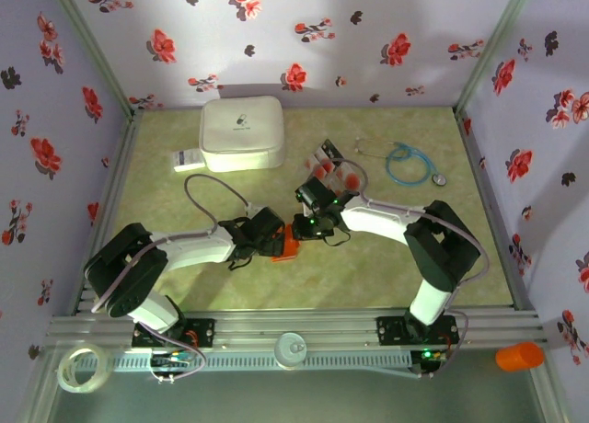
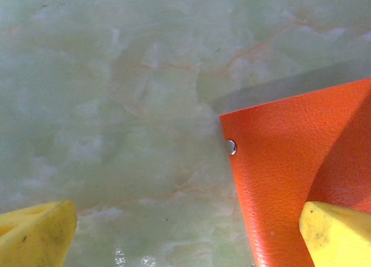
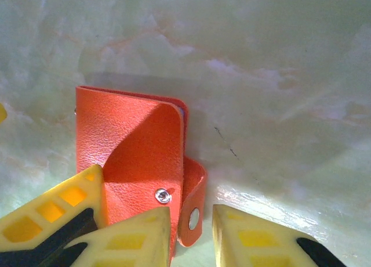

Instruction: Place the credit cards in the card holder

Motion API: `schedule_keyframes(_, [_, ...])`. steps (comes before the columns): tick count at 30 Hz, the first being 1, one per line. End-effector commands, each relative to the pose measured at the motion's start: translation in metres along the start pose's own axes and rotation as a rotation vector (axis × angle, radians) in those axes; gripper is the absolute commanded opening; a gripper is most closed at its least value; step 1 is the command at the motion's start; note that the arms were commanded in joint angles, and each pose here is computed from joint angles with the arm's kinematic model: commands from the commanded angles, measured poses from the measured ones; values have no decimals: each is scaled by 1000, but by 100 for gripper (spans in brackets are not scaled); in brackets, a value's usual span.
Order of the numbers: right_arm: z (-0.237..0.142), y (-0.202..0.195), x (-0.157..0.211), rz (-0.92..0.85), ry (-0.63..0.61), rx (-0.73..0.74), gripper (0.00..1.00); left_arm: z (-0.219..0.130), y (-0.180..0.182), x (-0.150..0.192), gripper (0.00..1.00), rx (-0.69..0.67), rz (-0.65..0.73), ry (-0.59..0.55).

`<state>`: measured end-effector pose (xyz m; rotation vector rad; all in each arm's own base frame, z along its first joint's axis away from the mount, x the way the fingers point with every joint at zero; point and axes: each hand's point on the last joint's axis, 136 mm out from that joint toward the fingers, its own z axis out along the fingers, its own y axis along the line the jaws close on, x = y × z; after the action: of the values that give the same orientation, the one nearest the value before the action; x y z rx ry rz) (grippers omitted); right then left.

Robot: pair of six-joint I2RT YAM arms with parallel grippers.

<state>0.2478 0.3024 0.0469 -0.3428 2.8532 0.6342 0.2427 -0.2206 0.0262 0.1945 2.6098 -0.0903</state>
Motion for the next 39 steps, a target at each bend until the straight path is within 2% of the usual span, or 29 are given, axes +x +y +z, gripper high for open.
schedule_keyframes(1, [5, 4, -1, -1, 8, -5, 23, 8, 17, 21, 100, -78, 57, 59])
schedule_keyframes(4, [5, 2, 0, 0, 10, 0, 18, 8, 17, 21, 100, -78, 59, 59])
schedule_keyframes(11, [3, 4, -2, -1, 5, -9, 0, 8, 17, 21, 100, -76, 58, 56])
schedule_keyframes(24, [13, 27, -6, 58, 5, -151, 0, 9, 18, 23, 100, -74, 53, 54])
schedule_keyframes(39, [23, 19, 3, 72, 26, -136, 0, 8, 17, 21, 100, -72, 52, 48])
